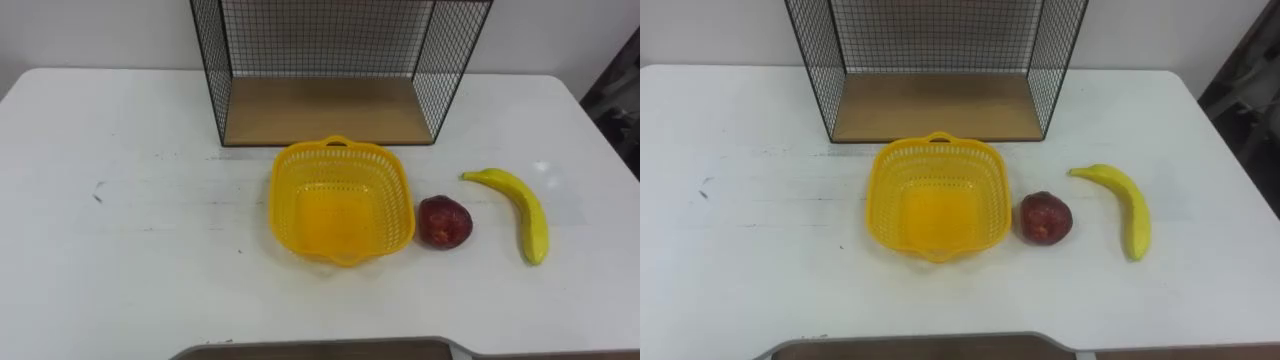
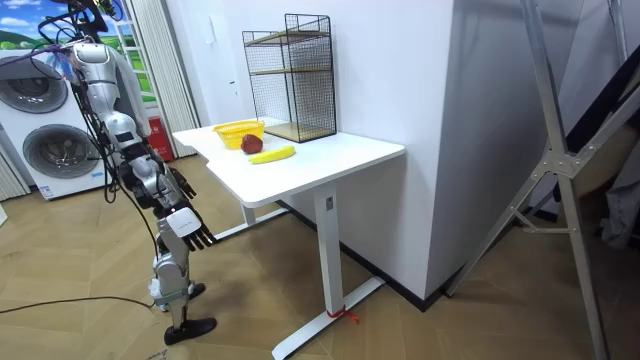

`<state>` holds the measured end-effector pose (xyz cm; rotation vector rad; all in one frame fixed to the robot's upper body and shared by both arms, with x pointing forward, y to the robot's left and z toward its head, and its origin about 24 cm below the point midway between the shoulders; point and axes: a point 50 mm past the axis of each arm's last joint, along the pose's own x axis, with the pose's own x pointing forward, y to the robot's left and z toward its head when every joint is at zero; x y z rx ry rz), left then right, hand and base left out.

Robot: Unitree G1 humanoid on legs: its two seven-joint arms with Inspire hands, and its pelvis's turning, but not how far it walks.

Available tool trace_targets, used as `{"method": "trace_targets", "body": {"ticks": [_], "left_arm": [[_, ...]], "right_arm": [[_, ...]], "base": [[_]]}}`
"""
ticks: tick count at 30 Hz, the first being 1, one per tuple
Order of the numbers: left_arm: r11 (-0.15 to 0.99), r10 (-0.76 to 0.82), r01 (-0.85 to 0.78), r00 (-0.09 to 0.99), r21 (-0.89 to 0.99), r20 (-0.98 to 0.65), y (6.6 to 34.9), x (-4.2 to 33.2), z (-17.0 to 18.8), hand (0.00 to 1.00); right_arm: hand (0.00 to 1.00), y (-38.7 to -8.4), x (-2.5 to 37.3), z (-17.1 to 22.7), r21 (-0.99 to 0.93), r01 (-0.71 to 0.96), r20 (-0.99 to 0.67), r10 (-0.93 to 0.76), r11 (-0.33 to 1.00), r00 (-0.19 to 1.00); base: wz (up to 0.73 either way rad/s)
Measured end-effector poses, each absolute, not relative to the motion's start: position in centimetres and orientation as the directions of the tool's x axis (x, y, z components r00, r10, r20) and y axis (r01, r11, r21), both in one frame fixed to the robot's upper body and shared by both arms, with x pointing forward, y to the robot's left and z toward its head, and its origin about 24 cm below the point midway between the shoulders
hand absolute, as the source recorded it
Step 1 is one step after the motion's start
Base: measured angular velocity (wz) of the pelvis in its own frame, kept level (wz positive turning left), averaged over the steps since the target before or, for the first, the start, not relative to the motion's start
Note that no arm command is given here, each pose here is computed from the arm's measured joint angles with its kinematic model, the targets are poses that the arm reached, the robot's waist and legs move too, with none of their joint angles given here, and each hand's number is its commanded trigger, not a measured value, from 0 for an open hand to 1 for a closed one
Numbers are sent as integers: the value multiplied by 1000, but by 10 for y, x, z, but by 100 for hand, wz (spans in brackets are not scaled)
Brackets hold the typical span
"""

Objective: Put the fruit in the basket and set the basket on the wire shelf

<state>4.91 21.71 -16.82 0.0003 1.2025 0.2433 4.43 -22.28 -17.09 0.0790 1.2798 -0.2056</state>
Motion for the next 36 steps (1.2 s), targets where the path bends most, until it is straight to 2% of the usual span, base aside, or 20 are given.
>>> {"method": "trace_targets", "body": {"ticks": [12, 17, 23, 26, 30, 34, 36], "left_arm": [[972, 191, -195, 336, 130, -922, 217, 48, -168, 0], [963, 209, -232, 326, 137, -922, 221, 45, -168, 0], [936, 270, -301, 288, 181, -919, 229, 33, -167, 0], [921, 294, -335, 260, 199, -920, 234, 25, -167, 0], [901, 324, -361, 191, 241, -926, 239, 2, -167, 0], [876, 351, -391, 113, 283, -930, 243, -17, -166, 0], [873, 351, -389, 82, 294, -933, 242, -25, -167, 0]], "right_arm": [[0, -223, 41, -171, -51, 228, -959, -111, 972, 260], [0, -223, 31, -173, -35, 364, -967, -125, 931, 224], [0, -229, 11, -173, -51, 610, -975, -171, 791, 141], [0, -233, 1, -173, -50, 781, -974, -202, 622, 99], [0, -241, -5, -171, -15, 957, -969, -240, 291, 58], [0, -251, -3, -168, 39, 999, -962, -272, -24, 31], [0, -255, 0, -167, 58, 989, -961, -277, -139, 17]], "base": [[0], [0], [0], [3], [-1], [-2], [0]]}}
